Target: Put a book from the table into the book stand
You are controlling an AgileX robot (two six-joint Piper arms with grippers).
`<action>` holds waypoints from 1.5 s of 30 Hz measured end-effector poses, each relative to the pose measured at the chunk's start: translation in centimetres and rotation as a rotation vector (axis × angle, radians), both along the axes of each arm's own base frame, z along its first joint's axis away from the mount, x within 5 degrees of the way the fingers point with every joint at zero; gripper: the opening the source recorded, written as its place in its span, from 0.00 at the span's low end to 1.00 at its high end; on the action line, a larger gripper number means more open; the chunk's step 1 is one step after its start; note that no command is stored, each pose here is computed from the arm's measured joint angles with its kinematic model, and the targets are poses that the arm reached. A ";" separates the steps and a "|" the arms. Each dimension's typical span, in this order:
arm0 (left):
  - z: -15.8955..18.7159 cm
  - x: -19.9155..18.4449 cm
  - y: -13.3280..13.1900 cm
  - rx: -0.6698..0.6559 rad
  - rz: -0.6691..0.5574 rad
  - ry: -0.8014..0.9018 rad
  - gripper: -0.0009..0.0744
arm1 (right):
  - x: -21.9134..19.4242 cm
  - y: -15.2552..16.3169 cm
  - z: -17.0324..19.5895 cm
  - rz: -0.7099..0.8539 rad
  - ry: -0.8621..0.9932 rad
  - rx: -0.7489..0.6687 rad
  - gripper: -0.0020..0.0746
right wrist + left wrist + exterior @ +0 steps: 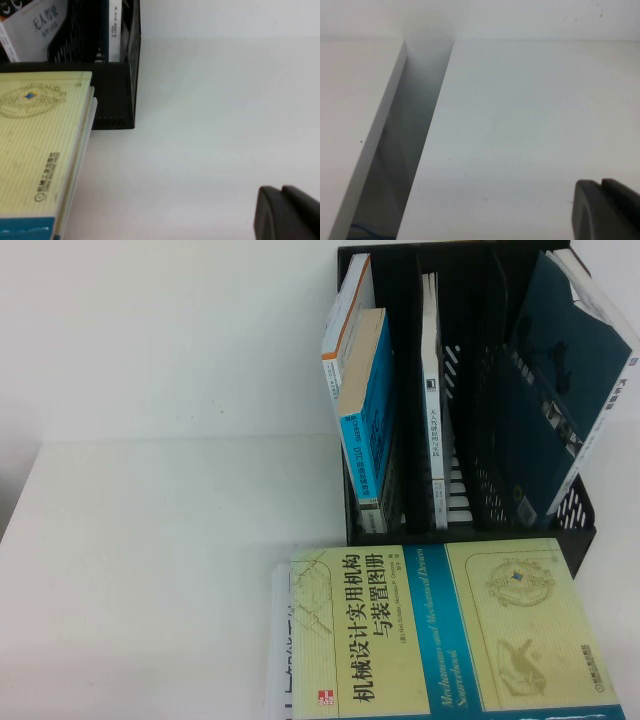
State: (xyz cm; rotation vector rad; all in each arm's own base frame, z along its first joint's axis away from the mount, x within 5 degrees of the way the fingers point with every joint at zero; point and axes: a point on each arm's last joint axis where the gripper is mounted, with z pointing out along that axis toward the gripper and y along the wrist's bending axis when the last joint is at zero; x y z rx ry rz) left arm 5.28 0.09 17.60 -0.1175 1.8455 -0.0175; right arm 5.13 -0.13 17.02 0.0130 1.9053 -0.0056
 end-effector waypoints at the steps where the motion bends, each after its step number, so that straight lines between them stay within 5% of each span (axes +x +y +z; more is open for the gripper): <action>1: 0.0 0.0 0.0 0.000 0.000 0.000 0.01 | 0.0 0.0 0.0 0.000 0.000 0.000 0.04; 45: 0.0 0.0 0.0 -0.072 0.019 -0.004 0.01 | 0.0 0.0 0.0 0.000 0.000 0.000 0.04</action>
